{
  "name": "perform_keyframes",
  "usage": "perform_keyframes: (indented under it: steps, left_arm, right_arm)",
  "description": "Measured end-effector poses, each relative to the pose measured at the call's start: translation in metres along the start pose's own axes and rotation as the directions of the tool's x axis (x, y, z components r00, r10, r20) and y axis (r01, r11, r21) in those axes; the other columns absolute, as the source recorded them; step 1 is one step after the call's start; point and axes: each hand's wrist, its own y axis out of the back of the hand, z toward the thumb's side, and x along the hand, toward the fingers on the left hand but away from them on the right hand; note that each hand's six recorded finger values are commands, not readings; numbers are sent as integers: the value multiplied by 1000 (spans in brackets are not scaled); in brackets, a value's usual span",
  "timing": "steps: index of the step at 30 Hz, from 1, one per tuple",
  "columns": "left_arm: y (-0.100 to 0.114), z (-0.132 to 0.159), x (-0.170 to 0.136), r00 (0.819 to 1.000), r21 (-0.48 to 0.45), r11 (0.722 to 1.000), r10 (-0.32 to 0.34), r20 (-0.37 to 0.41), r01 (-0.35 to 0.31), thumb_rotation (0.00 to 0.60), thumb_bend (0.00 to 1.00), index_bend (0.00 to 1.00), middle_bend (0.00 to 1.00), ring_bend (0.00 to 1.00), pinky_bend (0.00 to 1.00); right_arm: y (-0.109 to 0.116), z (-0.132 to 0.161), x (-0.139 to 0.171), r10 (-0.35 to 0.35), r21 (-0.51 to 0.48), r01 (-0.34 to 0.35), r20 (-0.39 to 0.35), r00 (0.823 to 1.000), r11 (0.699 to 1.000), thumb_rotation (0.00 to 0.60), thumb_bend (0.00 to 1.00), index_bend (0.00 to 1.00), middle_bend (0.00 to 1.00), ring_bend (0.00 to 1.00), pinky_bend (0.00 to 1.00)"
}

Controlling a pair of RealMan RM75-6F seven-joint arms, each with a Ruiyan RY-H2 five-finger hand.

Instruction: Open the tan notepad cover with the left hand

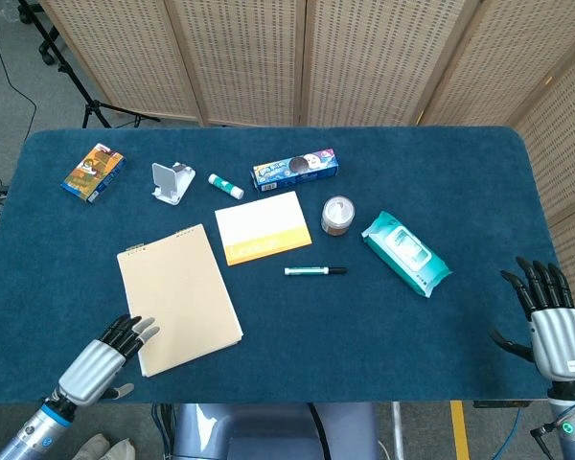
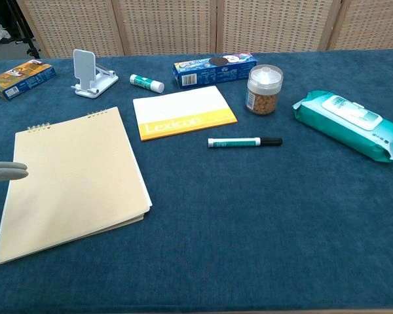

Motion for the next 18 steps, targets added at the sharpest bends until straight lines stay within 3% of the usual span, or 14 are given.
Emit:
perform_keyframes:
  steps: [18]
  left_arm:
    - [-15, 4, 17, 999, 18, 1000, -22, 28, 22, 600, 56, 46, 0, 0, 0]
  right_arm:
    - [-2, 1, 0, 9, 1, -9, 0, 1000, 1000, 600, 0, 166, 66, 0, 0]
